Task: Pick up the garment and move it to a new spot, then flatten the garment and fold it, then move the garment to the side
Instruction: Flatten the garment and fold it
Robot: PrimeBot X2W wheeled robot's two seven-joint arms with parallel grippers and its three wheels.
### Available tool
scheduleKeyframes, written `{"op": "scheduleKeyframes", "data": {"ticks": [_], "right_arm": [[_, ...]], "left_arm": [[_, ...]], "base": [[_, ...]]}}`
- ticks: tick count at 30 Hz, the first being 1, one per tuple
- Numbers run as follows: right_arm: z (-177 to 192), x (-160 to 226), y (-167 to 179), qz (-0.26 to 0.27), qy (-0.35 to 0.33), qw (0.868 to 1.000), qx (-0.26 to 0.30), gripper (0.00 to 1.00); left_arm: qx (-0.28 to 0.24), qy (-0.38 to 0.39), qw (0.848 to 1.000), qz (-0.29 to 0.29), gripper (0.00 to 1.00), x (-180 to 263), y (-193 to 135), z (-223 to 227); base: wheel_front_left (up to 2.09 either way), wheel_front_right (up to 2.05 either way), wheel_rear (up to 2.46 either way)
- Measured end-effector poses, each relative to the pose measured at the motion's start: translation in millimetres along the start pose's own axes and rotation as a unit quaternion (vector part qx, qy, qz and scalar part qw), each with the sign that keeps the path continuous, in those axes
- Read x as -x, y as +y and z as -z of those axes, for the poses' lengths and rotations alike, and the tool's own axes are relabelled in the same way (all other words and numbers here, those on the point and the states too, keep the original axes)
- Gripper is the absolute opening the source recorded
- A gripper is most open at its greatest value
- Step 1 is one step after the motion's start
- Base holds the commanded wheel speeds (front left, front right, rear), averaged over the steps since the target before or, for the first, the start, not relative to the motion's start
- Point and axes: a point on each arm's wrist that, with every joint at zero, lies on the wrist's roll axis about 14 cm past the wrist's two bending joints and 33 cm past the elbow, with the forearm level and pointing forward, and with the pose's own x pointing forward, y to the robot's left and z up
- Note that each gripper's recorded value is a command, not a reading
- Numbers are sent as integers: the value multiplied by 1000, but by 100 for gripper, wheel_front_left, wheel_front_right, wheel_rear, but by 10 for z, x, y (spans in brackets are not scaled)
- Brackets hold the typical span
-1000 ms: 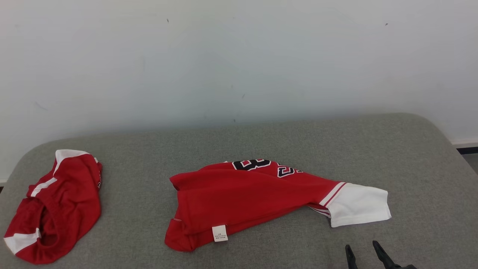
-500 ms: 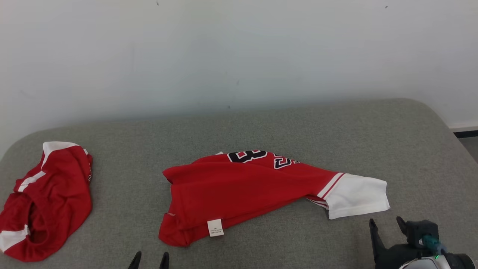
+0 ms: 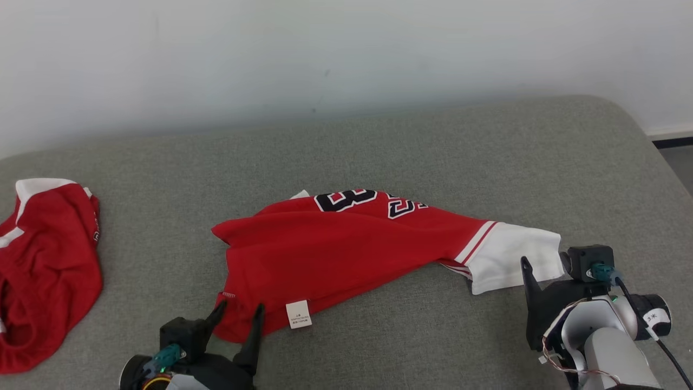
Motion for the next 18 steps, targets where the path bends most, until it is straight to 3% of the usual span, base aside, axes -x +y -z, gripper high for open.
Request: {"op": "scheduleKeyframes", "data": {"ticks": [9, 18], "right_arm": [[213, -203, -37, 5, 26, 1000, -3, 100], [341, -194, -59, 8, 39, 999, -10, 100]], "left_arm": [[6, 34, 999, 9, 100, -233, 18, 244], [12, 9, 1000, 9, 100, -165, -8, 200]], "base": [[0, 0, 0], [0, 0, 0]]}}
